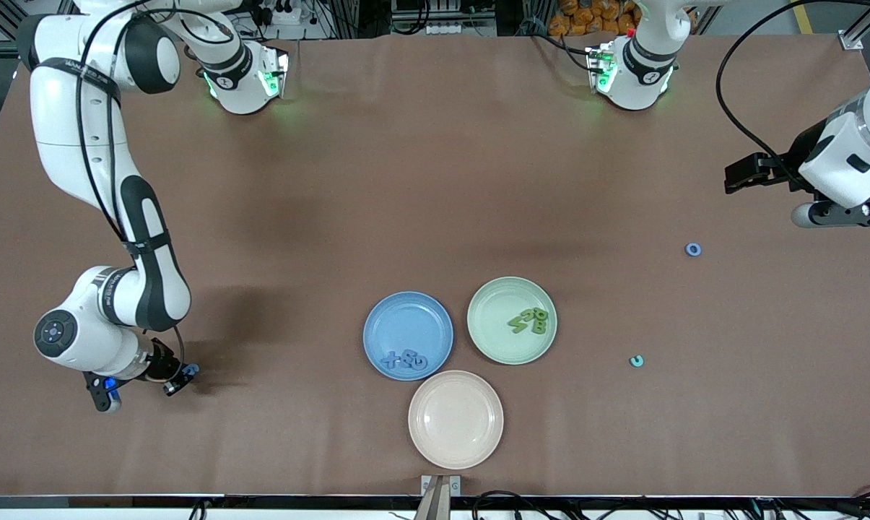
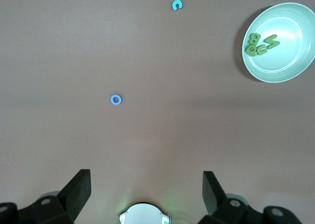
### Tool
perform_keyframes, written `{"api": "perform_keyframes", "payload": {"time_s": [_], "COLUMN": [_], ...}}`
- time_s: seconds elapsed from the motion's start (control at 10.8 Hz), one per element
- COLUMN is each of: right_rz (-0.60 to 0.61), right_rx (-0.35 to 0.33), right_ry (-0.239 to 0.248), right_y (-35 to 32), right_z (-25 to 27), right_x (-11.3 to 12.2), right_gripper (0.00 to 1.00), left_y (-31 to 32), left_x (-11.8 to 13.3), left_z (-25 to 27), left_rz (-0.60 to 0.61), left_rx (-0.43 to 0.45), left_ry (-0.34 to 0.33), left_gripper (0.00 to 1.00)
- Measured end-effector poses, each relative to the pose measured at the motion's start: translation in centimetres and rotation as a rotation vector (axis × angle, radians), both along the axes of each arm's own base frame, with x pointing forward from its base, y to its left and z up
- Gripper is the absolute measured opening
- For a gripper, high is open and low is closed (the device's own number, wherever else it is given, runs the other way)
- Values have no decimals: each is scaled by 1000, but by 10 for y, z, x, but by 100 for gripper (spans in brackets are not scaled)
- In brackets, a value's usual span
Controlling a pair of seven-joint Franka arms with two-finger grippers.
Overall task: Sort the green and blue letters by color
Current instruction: 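Lower the right gripper and grasp the blue 9, then carry the blue 9 with the right gripper onto the blue plate and release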
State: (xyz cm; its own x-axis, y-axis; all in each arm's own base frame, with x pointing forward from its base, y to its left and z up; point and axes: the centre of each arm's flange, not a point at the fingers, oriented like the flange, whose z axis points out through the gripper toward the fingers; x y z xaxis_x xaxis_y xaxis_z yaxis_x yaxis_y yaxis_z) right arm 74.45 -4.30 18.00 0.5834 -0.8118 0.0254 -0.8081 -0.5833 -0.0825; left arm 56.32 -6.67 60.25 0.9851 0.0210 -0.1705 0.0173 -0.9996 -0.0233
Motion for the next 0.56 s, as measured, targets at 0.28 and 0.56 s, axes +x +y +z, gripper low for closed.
{"api": "perform_keyframes", "payload": {"time_s": [0.28, 0.56], "right_rz": [6, -62], "right_rx": [67, 135], "right_ry": [10, 4], "right_y": [54, 125], "right_z": [5, 17], "right_x": [4, 7], "right_gripper": [27, 27], "left_y": [0, 0], "left_x": [0, 0], "left_z": [-1, -1], "left_rz": [0, 0], "left_rx": [0, 0], "left_ry": [1, 1], "left_gripper": [100, 100]}}
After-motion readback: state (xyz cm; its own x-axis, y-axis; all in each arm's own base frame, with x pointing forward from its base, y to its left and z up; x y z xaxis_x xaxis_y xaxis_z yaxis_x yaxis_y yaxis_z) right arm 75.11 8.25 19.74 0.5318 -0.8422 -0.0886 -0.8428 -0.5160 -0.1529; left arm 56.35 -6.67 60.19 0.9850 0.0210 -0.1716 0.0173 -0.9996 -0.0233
